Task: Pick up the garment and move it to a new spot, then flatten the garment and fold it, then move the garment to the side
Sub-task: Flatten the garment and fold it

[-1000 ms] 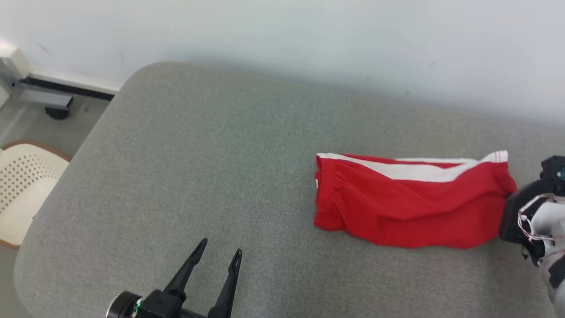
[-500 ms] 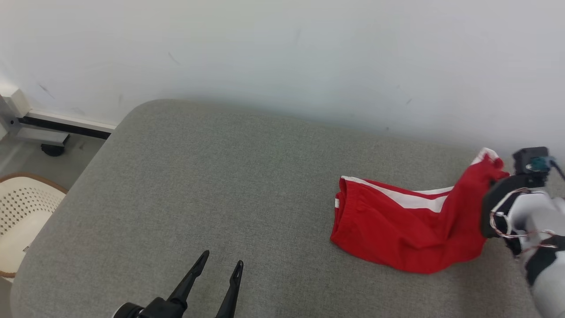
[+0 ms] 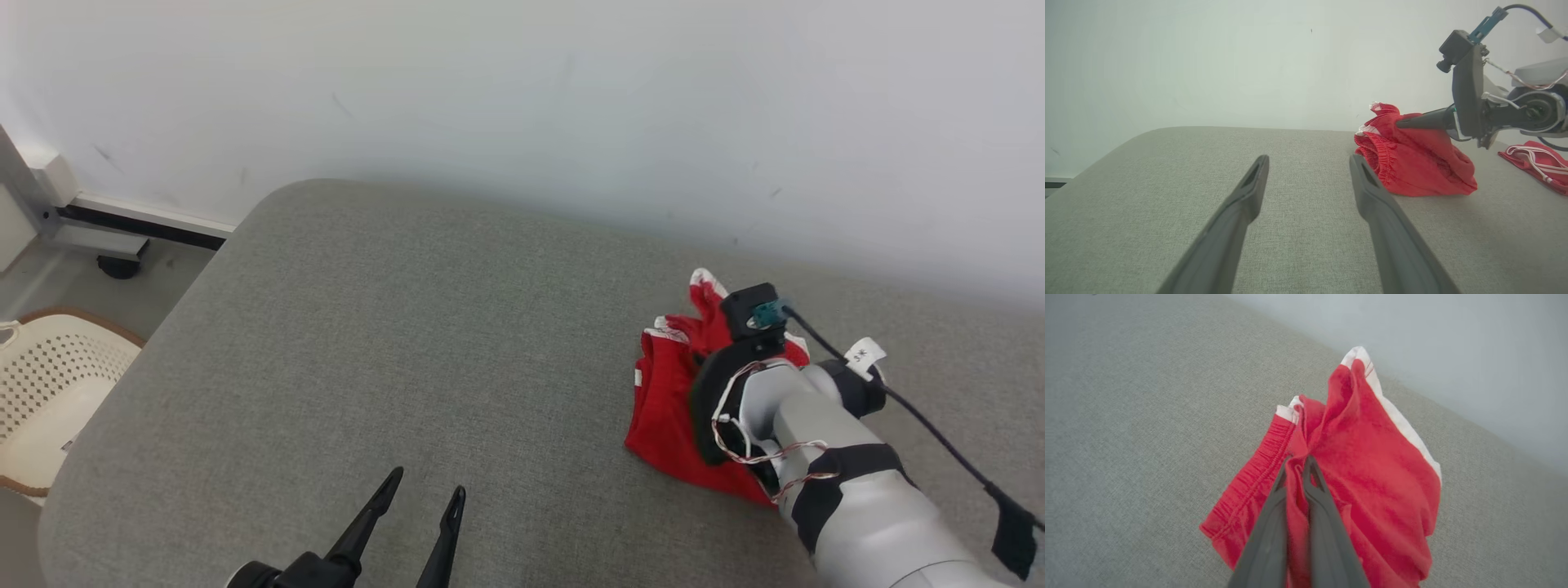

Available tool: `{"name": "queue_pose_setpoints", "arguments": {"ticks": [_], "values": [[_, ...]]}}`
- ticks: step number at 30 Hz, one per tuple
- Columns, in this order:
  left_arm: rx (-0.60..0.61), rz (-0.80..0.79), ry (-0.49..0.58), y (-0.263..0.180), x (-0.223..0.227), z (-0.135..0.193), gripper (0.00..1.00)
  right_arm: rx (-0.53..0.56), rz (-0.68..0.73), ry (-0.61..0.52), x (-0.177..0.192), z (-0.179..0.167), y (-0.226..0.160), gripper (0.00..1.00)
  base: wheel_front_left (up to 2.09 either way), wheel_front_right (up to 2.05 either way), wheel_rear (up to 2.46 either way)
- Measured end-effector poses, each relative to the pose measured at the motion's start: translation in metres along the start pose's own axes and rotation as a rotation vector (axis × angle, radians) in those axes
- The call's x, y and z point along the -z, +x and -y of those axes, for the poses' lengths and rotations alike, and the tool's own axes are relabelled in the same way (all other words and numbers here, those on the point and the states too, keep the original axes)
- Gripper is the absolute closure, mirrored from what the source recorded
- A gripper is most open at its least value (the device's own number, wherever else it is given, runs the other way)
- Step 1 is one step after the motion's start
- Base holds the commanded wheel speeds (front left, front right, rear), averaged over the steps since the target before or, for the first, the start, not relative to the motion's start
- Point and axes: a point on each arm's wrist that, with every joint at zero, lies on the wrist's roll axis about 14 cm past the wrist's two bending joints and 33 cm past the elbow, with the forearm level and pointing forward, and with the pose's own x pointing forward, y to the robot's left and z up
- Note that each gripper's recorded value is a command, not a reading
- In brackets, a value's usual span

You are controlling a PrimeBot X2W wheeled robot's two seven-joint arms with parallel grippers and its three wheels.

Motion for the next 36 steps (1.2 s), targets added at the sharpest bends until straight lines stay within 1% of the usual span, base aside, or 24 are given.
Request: {"name": "queue_pose_setpoints", "arguments": {"ticks": [4,9,10,11,14,16,18,20,22,25,27,30,32,33,34,35,36], "values": [[-0.006,-0.005,-0.005,-0.002,0.002,-0.001,0.00,-0.045,-0.038,-0.008,0.009,-0.021,0.005,1.00,0.00,0.00,0.00],[-0.026,-0.004,-0.005,-0.005,0.002,-0.007,0.00,-0.081,-0.050,0.032,0.013,-0.037,0.009,1.00,0.00,0.00,0.00],[-0.028,-0.005,-0.004,-0.005,0.002,-0.007,0.00,-0.088,-0.044,0.045,0.010,-0.039,0.010,0.53,0.00,0.00,0.00],[-0.029,-0.004,-0.005,-0.005,0.002,-0.007,0.00,-0.096,-0.043,0.078,0.009,-0.042,0.009,0.00,0.00,0.00,0.00],[-0.032,-0.001,-0.006,-0.006,0.002,-0.008,0.00,-0.150,-0.006,0.217,-0.003,-0.055,0.006,0.00,0.00,0.00,0.00],[-0.036,0.002,-0.009,-0.006,0.001,-0.009,0.00,-0.193,0.065,0.298,-0.027,-0.062,0.001,0.00,0.00,0.00,0.00],[-0.033,0.002,-0.010,-0.006,0.001,-0.008,0.00,-0.207,0.166,0.345,-0.057,-0.060,-0.005,0.00,0.00,0.00,0.00],[-0.027,0.009,-0.008,-0.005,-0.001,-0.006,0.00,-0.186,0.260,0.375,-0.081,-0.043,-0.013,0.00,0.00,0.00,0.00],[-0.022,0.014,-0.006,-0.004,-0.002,-0.006,0.00,-0.119,0.319,0.365,-0.088,-0.010,-0.021,0.00,0.00,0.00,0.00],[-0.011,0.023,-0.008,-0.002,-0.004,-0.003,0.00,0.002,0.348,0.326,-0.079,0.039,-0.032,0.00,0.00,0.00,0.00],[-0.003,0.028,-0.009,-0.001,-0.006,-0.001,0.00,0.060,0.311,0.281,-0.057,0.056,-0.036,0.00,0.00,0.00,0.00],[0.009,0.027,-0.013,-0.001,-0.005,0.004,0.00,0.098,0.227,0.249,-0.018,0.061,-0.036,0.00,0.00,0.00,0.00],[0.012,0.022,-0.018,0.000,-0.003,0.005,0.00,0.101,0.182,0.200,0.002,0.057,-0.034,0.00,0.00,0.00,0.00],[0.014,0.019,-0.020,0.001,-0.002,0.006,0.00,0.099,0.168,0.187,0.009,0.054,-0.033,0.02,0.00,0.00,0.00],[0.015,0.016,-0.023,0.002,-0.001,0.007,0.00,0.094,0.160,0.172,0.014,0.050,-0.031,0.74,0.00,0.00,0.00],[0.018,0.012,-0.026,0.003,0.000,0.008,0.00,0.087,0.148,0.149,0.020,0.046,-0.028,1.00,0.00,0.00,0.00],[0.020,0.009,-0.029,0.004,0.001,0.009,0.00,0.079,0.133,0.132,0.027,0.041,-0.025,1.00,0.00,0.00,0.00]]}}
